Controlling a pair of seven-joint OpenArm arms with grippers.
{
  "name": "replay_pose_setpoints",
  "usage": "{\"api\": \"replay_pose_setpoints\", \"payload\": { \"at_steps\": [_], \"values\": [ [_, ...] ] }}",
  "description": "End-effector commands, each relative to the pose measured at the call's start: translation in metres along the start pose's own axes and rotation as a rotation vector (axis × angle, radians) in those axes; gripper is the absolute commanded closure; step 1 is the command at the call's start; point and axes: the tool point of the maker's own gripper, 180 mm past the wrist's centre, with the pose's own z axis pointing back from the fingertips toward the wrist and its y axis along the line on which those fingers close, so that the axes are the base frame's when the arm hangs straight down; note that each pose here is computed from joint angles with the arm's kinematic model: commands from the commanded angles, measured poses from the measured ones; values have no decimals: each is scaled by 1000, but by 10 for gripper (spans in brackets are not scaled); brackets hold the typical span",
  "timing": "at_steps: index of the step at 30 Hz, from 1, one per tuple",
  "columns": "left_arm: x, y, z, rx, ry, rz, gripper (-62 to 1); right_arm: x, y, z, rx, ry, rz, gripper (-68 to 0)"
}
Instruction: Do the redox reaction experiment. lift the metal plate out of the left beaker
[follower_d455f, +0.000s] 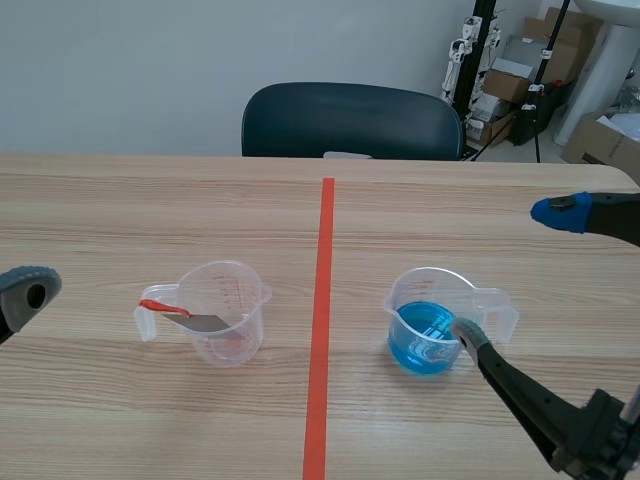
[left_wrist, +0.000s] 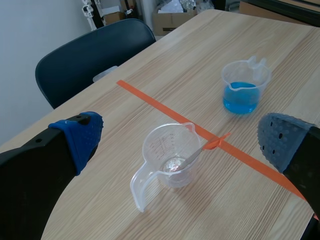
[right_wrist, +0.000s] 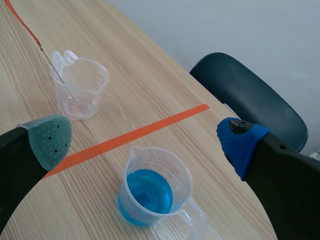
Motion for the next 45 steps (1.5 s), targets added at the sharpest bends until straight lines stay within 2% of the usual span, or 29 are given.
{"api": "replay_pose_setpoints", "payload": {
  "at_steps": [1,15,20,25,30,33,42,45],
  "values": [
    [6,-3,-1,-7,-29,15,-623,16,-4,-5,4,-56,22,-606],
    [5,-3,0,-2,-25,17,-623,26,13,-22,132,-102,59,-606],
    [-13,5,6,37,31,22,-623,30,21,-28,177,-124,71,-606],
    [-53,14,25,77,156,-2,-478,35,24,-34,200,-149,83,-606],
    [-84,23,47,131,241,37,-462,38,29,-39,226,-168,103,-606],
    [-94,21,60,144,252,63,-462,39,36,-42,256,-176,107,-606],
    [-99,-9,91,124,226,160,-463,47,58,-52,339,-220,140,-606],
    [-98,-17,102,123,215,189,-525,51,61,-55,351,-240,144,-606]
  ]
}}
